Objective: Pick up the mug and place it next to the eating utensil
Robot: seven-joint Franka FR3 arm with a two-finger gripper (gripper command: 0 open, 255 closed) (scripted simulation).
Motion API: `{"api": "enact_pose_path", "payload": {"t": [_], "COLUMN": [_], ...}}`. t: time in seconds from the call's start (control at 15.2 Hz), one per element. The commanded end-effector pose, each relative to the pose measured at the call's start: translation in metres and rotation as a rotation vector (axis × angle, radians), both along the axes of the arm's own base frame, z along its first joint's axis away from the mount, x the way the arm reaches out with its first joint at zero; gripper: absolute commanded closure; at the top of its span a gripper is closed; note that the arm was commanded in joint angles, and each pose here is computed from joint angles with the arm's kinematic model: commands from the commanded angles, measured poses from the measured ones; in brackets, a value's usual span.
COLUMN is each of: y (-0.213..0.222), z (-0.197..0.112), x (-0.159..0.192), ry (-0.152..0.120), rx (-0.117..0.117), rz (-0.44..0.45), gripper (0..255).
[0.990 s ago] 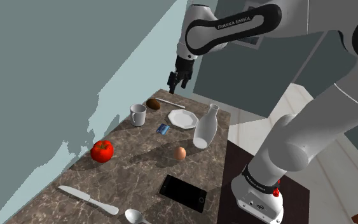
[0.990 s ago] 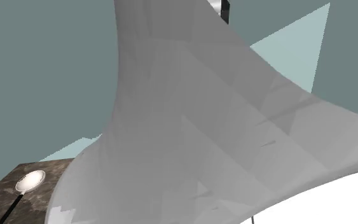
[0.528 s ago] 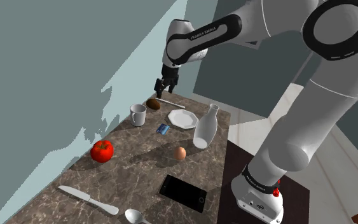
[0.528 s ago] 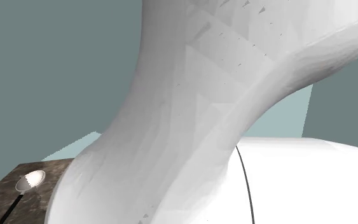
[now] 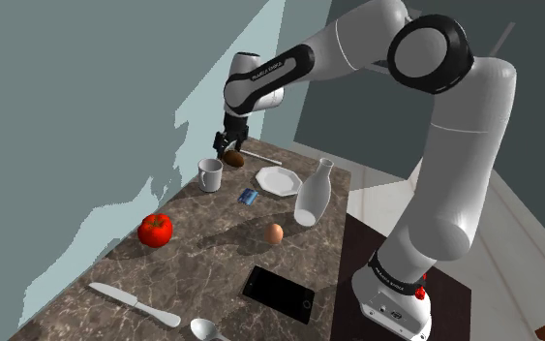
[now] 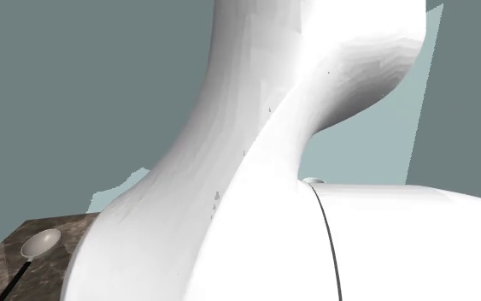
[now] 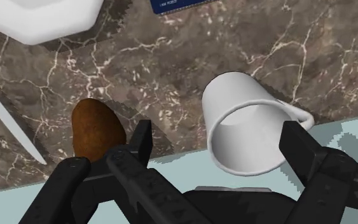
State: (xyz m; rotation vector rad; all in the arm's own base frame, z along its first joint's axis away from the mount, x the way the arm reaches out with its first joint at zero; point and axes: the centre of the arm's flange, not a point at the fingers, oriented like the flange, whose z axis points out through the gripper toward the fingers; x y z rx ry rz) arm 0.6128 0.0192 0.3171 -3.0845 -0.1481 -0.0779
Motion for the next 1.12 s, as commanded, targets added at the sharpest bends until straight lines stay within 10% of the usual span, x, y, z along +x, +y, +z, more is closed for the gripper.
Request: {"api": "enact_pose_path", "payload": {"t": [0.0, 1.06], "y": [0.004, 0.01], "z": [-0.02, -0.077], "x": [0.019, 0.039], "ry": [0.0, 0.001], "rx": [0.007, 0.013], "rz": [0.008, 0.015], "gripper": [0, 0]}}
